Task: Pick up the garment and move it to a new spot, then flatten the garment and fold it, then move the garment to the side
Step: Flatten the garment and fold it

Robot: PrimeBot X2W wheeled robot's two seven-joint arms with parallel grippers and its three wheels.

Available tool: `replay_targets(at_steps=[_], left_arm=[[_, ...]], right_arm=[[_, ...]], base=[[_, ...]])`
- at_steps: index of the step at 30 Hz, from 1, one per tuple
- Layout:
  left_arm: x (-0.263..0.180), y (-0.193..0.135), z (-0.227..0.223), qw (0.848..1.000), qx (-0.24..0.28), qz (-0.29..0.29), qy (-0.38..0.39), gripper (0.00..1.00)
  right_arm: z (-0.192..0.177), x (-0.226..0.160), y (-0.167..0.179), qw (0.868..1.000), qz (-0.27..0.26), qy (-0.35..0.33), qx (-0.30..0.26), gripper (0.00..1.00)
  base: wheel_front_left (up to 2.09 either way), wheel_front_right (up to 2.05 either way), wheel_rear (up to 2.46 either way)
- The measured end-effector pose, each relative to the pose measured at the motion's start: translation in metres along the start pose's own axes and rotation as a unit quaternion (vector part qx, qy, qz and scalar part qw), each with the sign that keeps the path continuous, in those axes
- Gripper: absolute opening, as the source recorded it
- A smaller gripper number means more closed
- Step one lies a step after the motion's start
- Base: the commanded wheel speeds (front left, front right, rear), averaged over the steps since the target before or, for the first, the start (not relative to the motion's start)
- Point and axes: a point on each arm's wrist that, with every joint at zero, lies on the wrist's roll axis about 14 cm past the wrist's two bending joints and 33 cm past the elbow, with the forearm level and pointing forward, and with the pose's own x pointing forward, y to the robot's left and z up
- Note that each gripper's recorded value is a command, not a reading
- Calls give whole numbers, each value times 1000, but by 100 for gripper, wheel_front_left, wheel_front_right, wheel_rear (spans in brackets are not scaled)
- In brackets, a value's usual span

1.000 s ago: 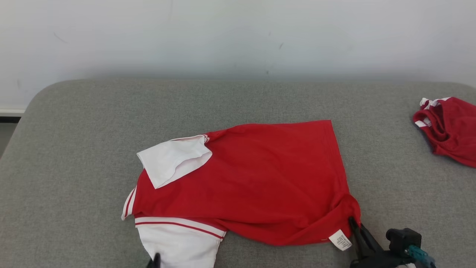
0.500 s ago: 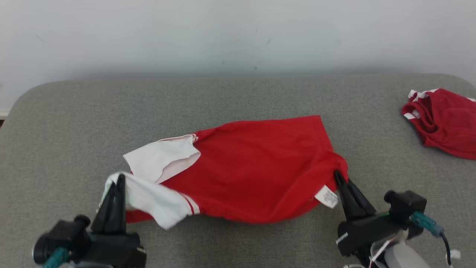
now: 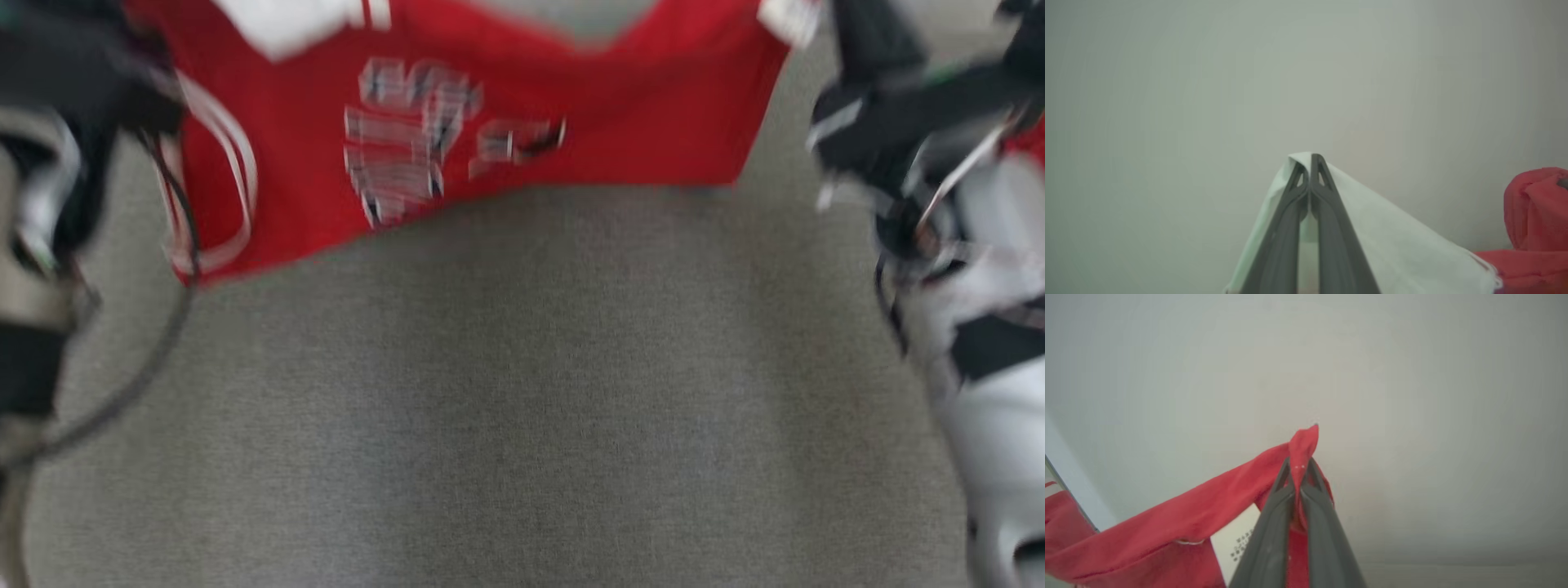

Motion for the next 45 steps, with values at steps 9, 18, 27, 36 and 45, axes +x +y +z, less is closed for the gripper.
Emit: replay_targets(at_steps=[9, 18, 27, 36, 45], left_arm=[[104, 42, 35, 998, -7, 19, -58, 0], [161, 44, 18, 996, -8, 14, -85, 0], [178, 35, -26, 996, -36, 7, -81, 0], [154, 36, -58, 994, -86, 15, -67, 0], [67, 24, -84, 991, -125, 36, -31, 0]], right_arm=[[61, 102, -27, 998, -17, -49, 20, 0], [64, 158, -44, 997, -33, -68, -16, 0], [28, 177, -59, 997, -45, -54, -33, 0], [-22, 154, -71, 998, -54, -16, -19, 0], [-86, 53, -66, 997, -42, 60, 3, 0]], base=[[0, 0, 0], [0, 0, 0], [0, 0, 0], [0, 0, 0], [0, 0, 0]])
